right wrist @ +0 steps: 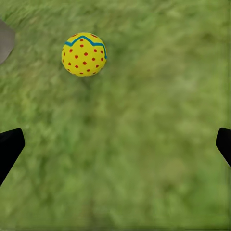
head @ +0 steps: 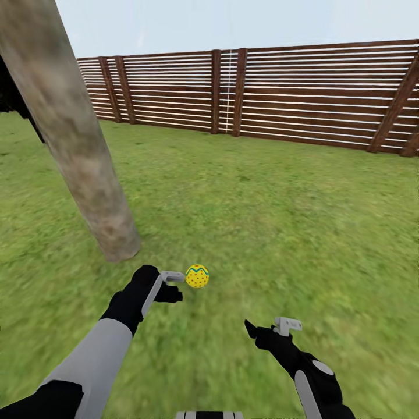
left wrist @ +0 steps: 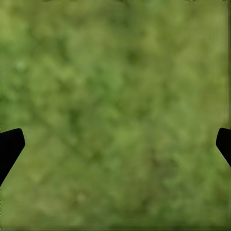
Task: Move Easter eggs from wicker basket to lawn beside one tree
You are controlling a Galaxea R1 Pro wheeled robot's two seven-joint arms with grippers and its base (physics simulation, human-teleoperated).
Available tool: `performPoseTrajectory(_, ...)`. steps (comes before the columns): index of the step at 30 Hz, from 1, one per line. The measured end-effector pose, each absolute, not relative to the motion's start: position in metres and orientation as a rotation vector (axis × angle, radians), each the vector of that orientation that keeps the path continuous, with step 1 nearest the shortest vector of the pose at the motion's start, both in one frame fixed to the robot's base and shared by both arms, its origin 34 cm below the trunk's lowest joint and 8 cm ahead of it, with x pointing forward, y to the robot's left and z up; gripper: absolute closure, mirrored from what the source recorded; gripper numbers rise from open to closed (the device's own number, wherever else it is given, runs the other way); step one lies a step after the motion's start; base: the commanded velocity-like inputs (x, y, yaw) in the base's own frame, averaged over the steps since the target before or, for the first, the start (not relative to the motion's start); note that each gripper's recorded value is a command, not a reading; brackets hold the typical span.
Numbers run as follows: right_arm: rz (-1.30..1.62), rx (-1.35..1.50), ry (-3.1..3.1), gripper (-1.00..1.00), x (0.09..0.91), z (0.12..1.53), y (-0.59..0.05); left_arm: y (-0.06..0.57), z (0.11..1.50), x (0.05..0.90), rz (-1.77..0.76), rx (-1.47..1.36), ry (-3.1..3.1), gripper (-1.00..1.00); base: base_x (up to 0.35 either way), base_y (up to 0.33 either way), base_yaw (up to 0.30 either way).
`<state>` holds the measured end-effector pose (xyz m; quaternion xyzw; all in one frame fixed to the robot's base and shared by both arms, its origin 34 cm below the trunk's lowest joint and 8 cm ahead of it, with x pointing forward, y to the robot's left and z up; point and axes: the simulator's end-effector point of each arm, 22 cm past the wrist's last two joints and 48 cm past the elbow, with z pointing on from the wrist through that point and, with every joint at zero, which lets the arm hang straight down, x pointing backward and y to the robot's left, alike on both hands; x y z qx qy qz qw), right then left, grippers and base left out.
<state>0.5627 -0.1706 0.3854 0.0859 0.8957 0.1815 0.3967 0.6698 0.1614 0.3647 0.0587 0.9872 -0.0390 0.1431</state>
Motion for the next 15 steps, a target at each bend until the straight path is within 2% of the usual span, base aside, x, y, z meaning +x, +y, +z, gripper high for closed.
performPoseTrajectory(15, 0.459, 0.199, 2.201, -1.0, 0.569, 0.421, -0.171, 0.161, 0.413, 0.679, -0.103, 0.17, 2.77, -1.0, -0.013, 0.0, 0.0)
